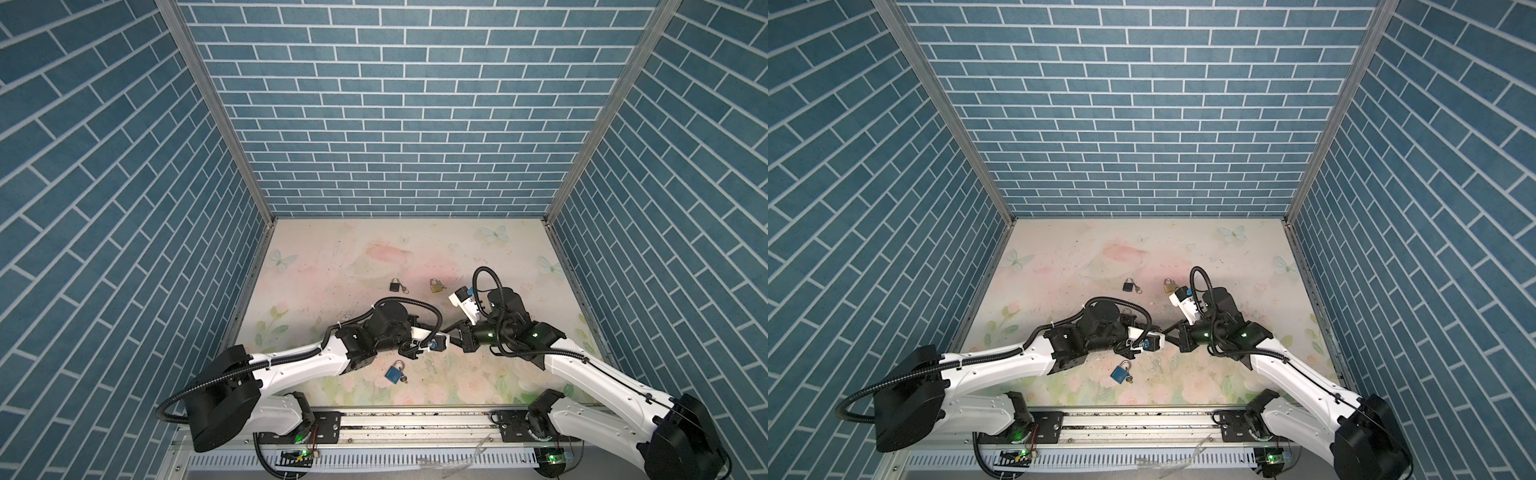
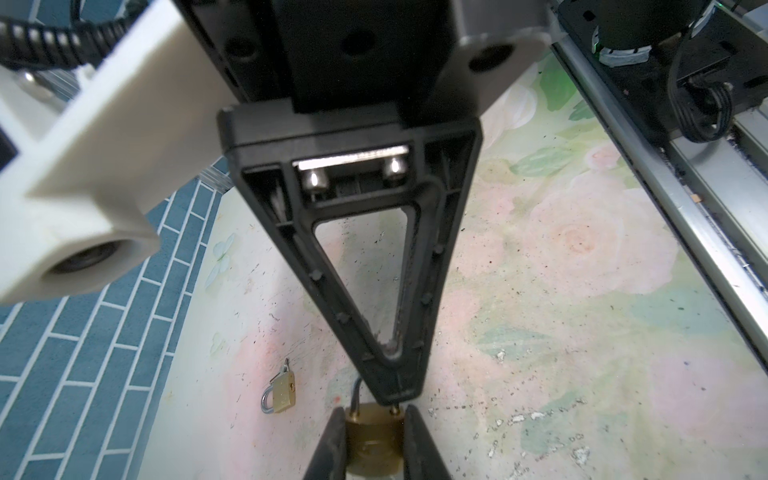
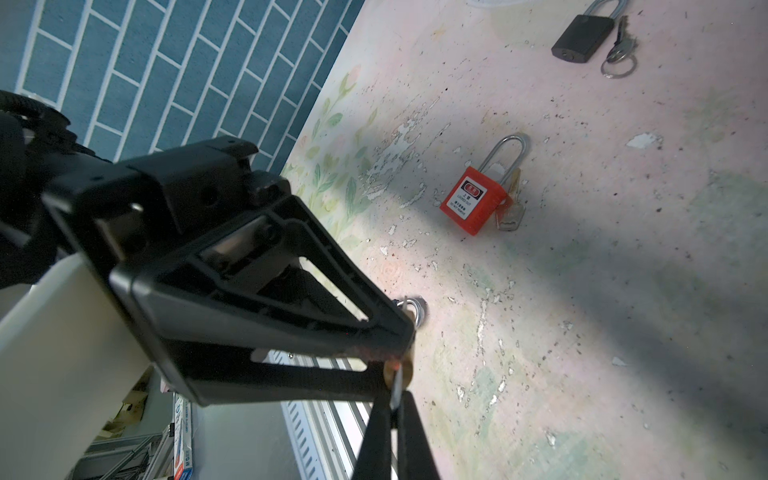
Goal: Lock with the key
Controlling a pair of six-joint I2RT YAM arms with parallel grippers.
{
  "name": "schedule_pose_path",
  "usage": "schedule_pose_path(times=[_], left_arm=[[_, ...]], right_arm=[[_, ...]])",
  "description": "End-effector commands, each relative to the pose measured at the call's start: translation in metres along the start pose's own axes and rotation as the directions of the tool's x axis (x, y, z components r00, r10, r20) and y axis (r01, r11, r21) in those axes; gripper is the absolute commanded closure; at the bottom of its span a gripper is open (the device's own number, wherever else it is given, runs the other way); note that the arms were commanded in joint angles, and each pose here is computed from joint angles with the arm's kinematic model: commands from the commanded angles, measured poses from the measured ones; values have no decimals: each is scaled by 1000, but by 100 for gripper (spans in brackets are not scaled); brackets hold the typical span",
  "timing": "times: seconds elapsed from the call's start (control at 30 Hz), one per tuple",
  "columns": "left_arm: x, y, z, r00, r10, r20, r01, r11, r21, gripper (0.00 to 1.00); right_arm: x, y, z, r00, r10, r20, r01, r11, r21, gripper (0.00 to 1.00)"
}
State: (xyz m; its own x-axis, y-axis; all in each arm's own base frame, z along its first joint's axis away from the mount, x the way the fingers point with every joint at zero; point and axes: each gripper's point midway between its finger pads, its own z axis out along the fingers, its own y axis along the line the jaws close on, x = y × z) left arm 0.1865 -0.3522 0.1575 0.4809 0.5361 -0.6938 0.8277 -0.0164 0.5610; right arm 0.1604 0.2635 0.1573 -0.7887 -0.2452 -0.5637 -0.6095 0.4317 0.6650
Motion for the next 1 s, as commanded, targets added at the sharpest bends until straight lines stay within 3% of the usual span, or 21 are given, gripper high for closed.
schedule_pose_path(times=[0.0,0.8,0.97], left_arm=[[-68,41,-8,971,102,217,-72,987,-141,100],[-142,58,-13,888,149,435,-69,978,-195,100],[-136,60,-11,898,150,414,-65,975,-212,100]], right_arm=[[8,16,6,997,-38,-61,32,996,-84,100],[1,20,16,999,-21,-41,15,989,-149,100],[0,20,15,999,-29,-38,23,990,-136,100]])
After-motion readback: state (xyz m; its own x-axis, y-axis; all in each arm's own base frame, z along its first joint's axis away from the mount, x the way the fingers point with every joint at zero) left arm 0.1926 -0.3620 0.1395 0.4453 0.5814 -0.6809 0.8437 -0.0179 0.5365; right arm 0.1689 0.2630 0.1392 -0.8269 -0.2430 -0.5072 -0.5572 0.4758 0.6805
